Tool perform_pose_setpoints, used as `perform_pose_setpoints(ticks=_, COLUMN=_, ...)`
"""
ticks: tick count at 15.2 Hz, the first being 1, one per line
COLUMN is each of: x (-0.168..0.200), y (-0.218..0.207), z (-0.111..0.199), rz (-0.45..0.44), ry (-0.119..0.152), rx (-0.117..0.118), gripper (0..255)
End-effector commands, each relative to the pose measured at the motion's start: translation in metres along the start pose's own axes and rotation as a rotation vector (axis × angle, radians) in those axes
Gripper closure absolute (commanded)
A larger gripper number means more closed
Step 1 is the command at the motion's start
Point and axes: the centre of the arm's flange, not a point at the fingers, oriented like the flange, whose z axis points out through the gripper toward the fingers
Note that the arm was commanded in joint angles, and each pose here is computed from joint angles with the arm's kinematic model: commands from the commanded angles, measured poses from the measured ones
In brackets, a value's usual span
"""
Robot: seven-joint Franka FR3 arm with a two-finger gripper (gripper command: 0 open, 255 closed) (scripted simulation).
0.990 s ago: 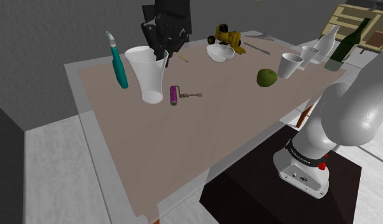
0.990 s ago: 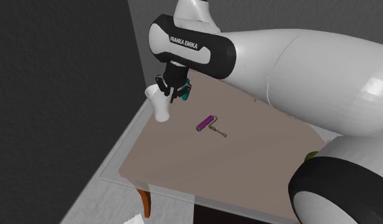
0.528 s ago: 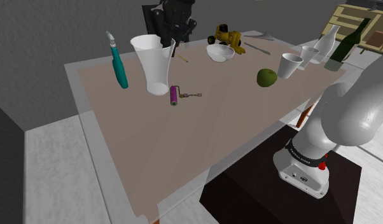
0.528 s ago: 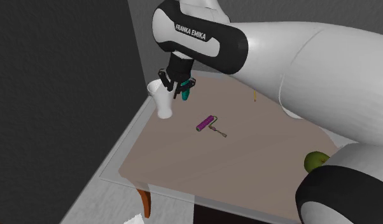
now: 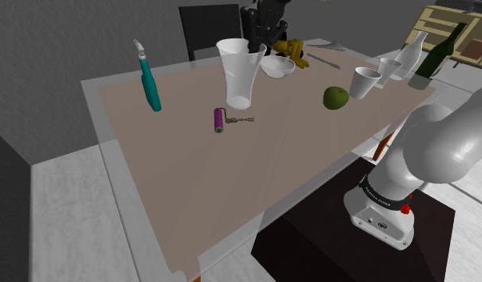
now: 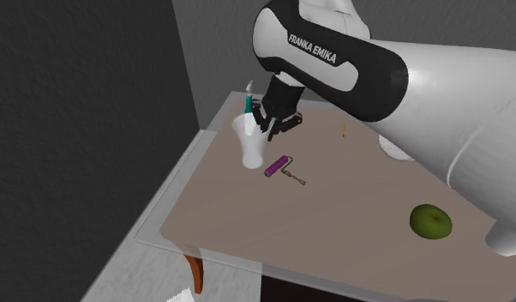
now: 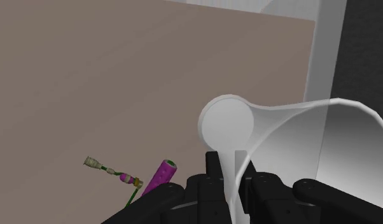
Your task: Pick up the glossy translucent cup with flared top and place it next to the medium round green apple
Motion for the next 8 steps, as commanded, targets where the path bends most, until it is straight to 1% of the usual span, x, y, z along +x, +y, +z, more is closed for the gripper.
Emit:
perform_pose_setpoints(ticks=1, x=-0.009, y=0.024, z=-0.005, rz=-0.001, ry=-0.001, rx=0.001, gripper=255)
perform_pose_setpoints(ticks=8, x=-0.036, y=0.110, z=-0.029, rz=-0.001, ry=-0.001, rx=0.001, gripper=255)
